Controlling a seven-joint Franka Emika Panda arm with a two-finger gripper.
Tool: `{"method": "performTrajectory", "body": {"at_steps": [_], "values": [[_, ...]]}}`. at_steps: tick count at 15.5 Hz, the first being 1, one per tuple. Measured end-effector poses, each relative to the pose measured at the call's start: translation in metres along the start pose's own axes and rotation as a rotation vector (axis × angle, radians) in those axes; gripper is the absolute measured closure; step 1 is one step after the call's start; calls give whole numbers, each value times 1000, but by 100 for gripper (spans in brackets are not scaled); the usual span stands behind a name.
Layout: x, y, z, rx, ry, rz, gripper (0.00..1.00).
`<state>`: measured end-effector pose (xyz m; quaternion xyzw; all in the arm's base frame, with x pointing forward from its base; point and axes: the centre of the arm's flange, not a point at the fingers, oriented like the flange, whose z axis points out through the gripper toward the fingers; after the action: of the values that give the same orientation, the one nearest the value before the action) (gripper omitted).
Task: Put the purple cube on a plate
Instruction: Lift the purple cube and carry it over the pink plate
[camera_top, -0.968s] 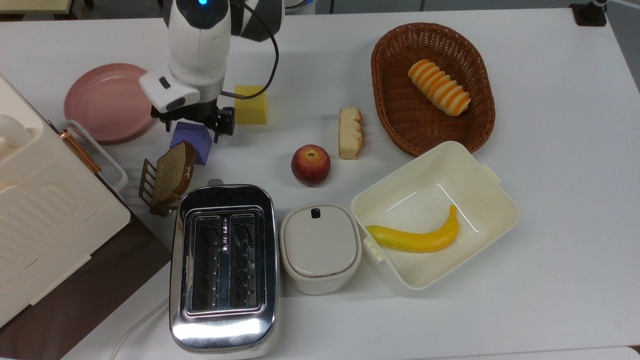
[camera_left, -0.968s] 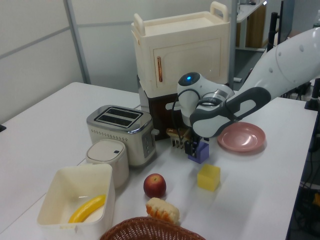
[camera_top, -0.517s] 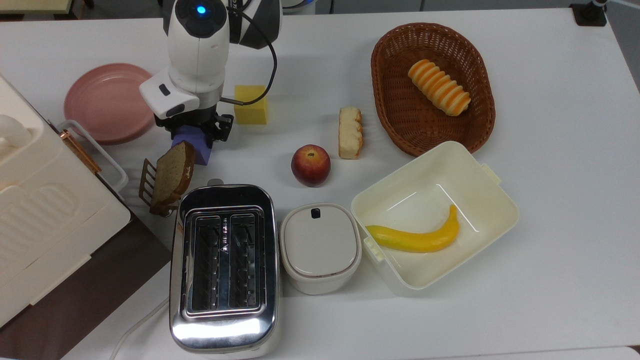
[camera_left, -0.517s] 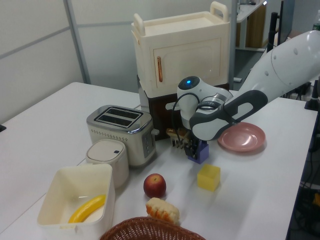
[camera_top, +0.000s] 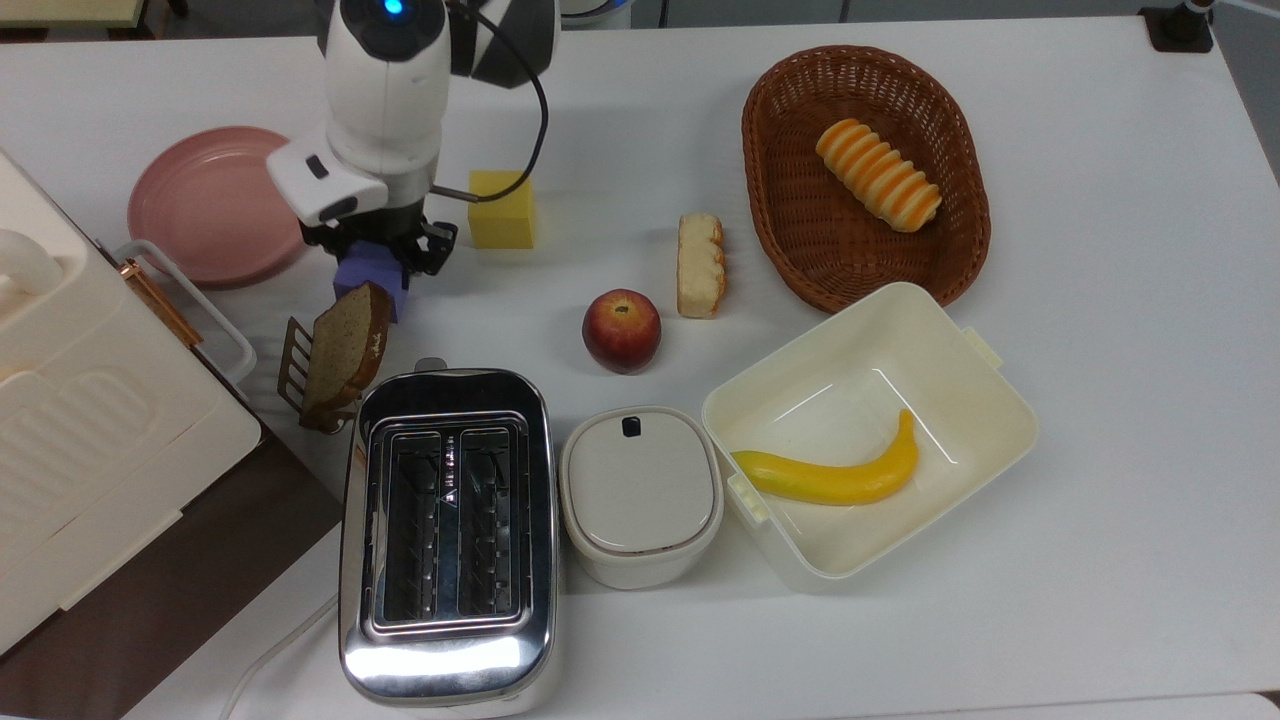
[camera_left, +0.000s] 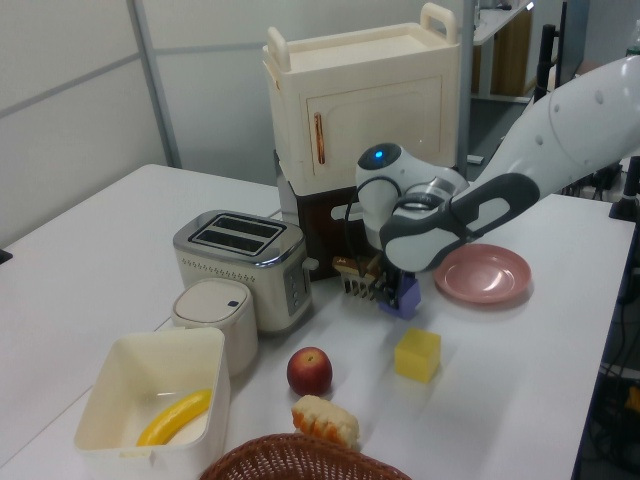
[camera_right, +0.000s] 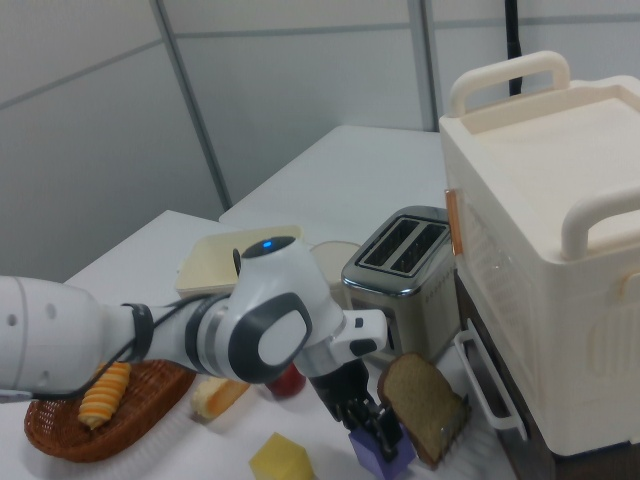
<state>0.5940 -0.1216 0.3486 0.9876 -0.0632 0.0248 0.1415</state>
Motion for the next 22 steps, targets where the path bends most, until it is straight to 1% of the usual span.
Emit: {"method": "performTrajectory", "body": {"at_steps": [3, 6, 12, 15, 22], "values": [[-16, 42, -47, -32, -59, 69, 40], [-34, 85, -73, -45, -75, 145, 40], [-52, 144, -49, -49, -124, 247, 40], [-53, 146, -35, -47, -149, 249, 40], [-55, 152, -24, -46, -167, 261, 40]]}}
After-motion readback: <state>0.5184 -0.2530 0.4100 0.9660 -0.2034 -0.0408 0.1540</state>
